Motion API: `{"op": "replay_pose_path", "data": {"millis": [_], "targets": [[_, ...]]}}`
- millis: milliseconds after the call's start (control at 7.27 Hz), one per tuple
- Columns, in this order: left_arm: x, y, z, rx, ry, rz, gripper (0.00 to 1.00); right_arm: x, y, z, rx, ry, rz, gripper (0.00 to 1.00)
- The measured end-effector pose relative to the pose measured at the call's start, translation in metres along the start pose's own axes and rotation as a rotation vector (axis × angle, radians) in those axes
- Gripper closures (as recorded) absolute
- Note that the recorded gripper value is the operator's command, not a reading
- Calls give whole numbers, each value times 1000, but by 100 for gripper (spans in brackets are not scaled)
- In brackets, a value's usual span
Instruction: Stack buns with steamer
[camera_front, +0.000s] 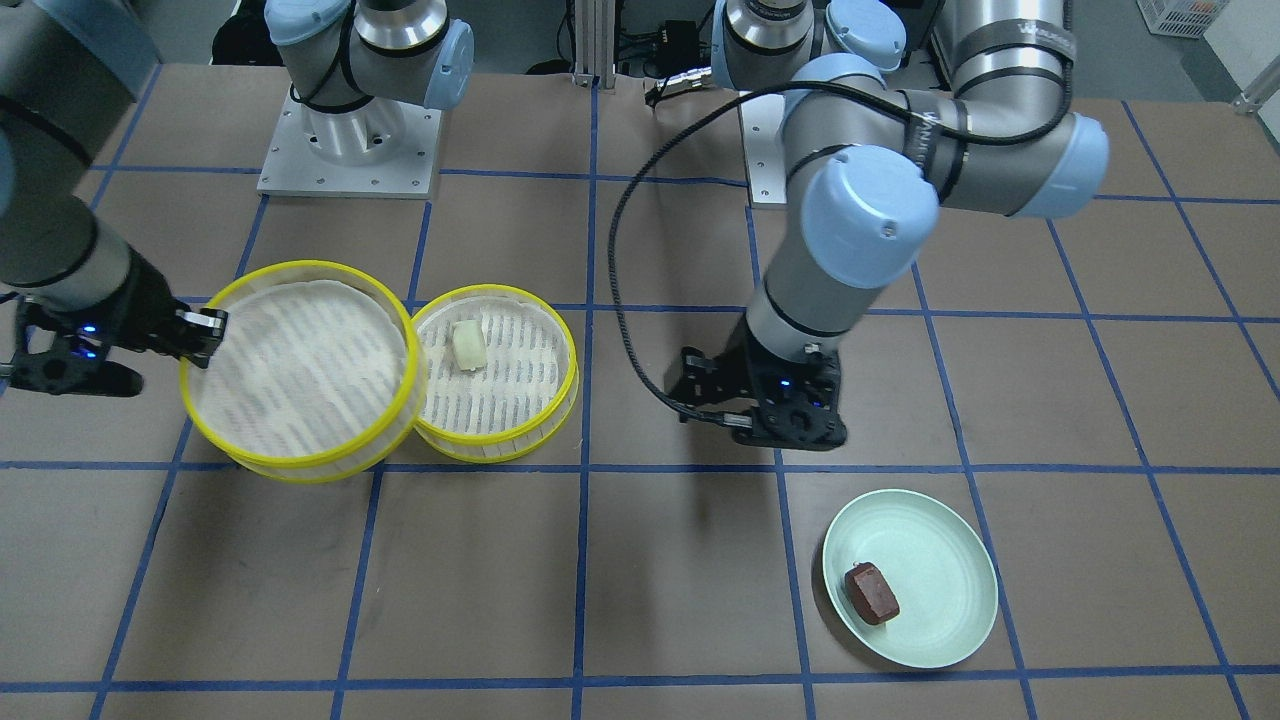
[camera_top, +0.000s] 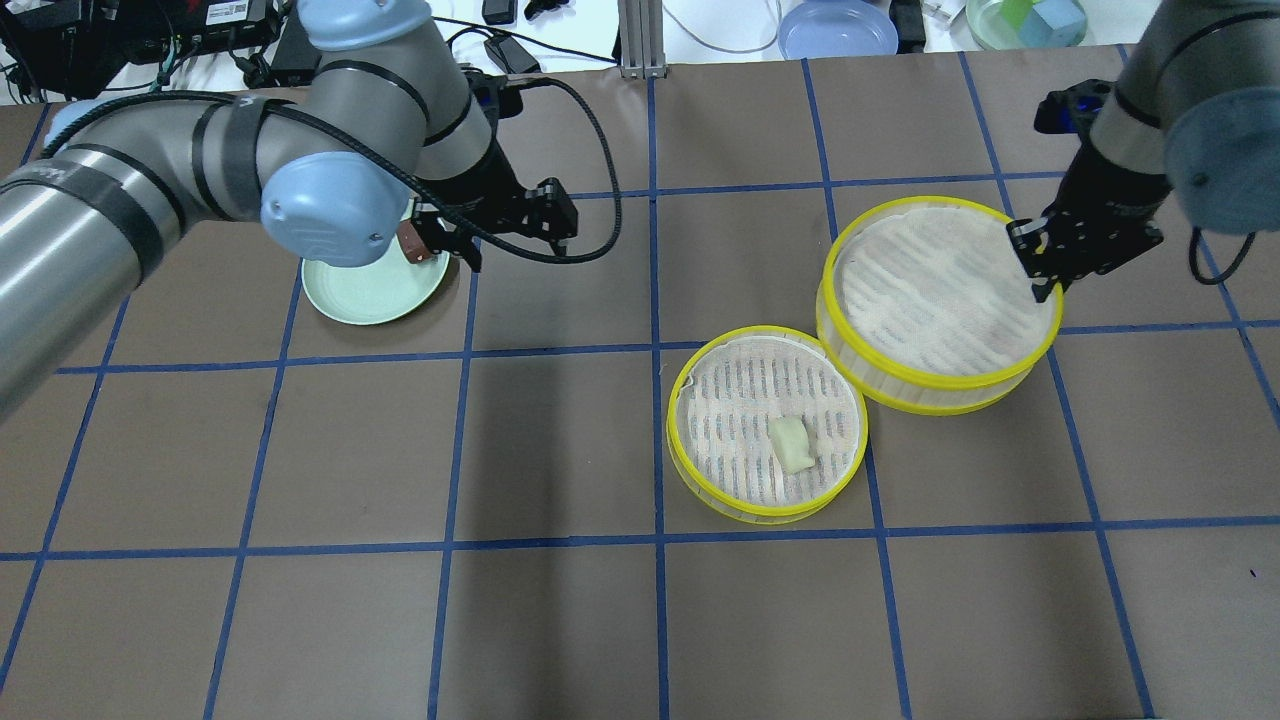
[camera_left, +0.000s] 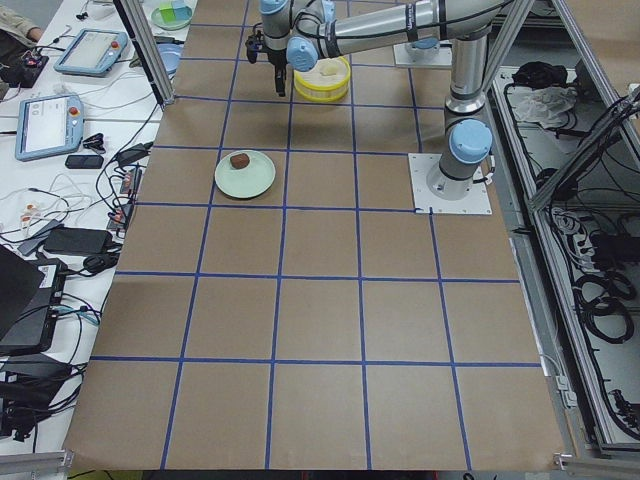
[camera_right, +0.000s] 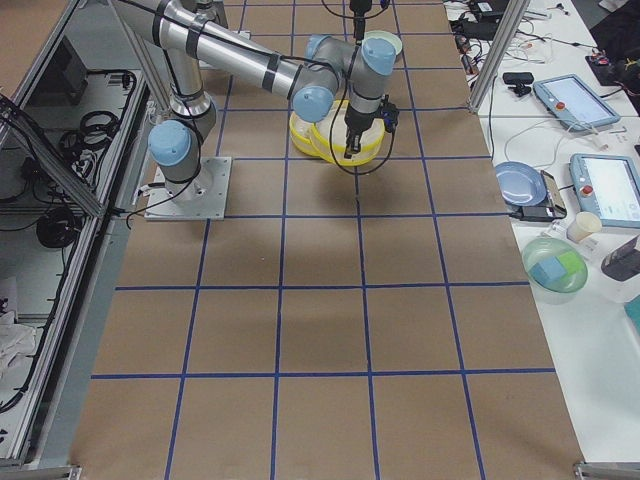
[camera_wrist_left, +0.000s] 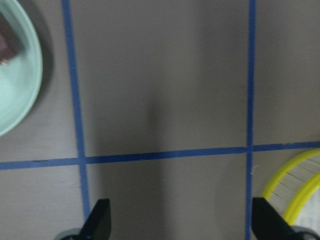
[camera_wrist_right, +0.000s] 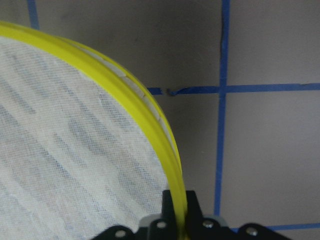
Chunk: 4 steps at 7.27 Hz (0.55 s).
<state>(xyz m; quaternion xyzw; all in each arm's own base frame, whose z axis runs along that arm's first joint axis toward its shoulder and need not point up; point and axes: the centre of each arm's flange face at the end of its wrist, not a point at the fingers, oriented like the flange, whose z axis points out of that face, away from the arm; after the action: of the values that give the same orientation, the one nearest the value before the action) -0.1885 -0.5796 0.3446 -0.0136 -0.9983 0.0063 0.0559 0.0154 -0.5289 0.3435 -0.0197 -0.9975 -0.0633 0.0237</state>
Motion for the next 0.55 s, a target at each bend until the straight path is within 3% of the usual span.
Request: {"op": "replay_pose_path", "data": {"millis": [275,550], "targets": [[-72,-22,3,19,-40,-2,2,-74,14,24,49,21,-37,100],[-100,-44,26,60,-52,-22,7,-105,33,50,59,19,-75,100]]}}
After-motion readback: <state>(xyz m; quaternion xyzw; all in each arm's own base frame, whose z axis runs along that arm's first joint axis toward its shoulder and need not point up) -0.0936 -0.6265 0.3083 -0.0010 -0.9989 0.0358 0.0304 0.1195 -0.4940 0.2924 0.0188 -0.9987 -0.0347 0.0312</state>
